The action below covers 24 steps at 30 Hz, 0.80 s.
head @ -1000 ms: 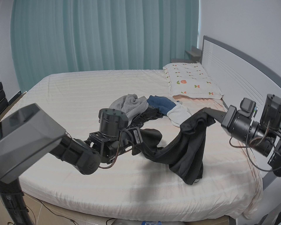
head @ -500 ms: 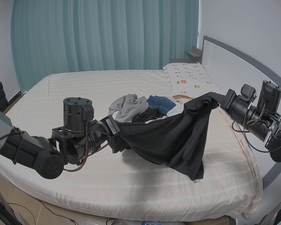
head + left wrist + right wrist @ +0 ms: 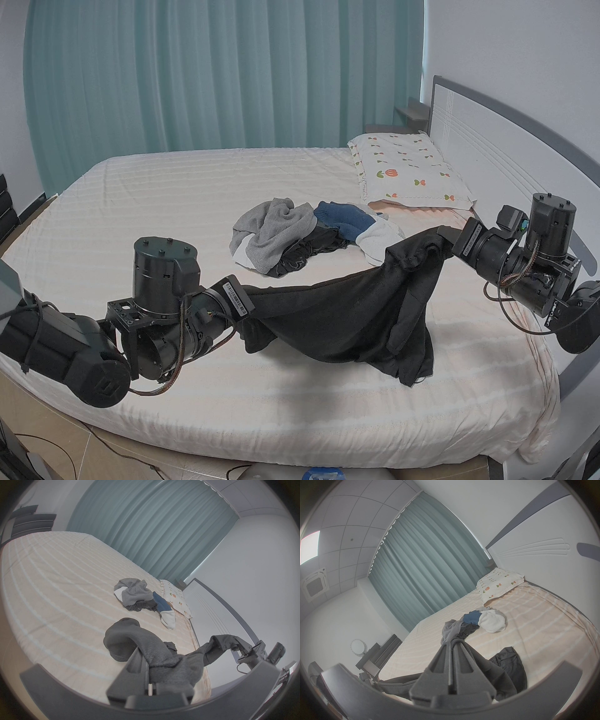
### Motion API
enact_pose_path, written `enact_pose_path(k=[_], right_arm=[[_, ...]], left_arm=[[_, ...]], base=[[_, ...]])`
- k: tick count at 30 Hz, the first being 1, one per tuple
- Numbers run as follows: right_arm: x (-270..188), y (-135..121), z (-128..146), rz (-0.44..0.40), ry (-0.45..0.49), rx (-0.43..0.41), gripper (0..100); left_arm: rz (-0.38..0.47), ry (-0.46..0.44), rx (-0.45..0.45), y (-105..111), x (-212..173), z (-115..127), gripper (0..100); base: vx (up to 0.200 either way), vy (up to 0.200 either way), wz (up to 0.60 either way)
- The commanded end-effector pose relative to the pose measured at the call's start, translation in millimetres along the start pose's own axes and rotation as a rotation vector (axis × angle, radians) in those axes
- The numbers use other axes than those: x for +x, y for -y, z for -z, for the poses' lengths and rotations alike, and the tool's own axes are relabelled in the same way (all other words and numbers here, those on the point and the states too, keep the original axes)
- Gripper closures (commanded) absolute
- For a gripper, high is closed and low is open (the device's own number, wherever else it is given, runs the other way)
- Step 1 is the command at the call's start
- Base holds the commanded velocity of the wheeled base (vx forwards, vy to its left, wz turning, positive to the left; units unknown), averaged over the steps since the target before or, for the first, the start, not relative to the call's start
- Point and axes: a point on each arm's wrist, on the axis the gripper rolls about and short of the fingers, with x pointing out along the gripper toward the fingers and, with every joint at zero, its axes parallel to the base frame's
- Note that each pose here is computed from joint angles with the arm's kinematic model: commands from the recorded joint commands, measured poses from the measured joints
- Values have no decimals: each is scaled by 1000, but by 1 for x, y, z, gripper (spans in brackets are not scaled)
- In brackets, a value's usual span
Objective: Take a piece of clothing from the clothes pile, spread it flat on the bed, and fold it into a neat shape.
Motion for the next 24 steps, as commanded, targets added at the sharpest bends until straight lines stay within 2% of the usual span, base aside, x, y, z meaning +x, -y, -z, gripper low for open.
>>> enact_pose_path(k=[1,10,21,24], right_arm=[[0,2,3,7,-10,0,100],[-1,2,9,38,-11,-5,100],[-1,-2,7,41,8,-8,100],[0,-2,7,71,30,-13,100]], left_arm=[[5,-16,9,1,-2,5,100],[3,-15,4,1,-3,5,100],[8,23,-10,1,-7,-6,100],[16,37,-16,2,-11,-10,100]], base=[[0,0,0],[0,0,0],[0,200,0],[0,200,0]])
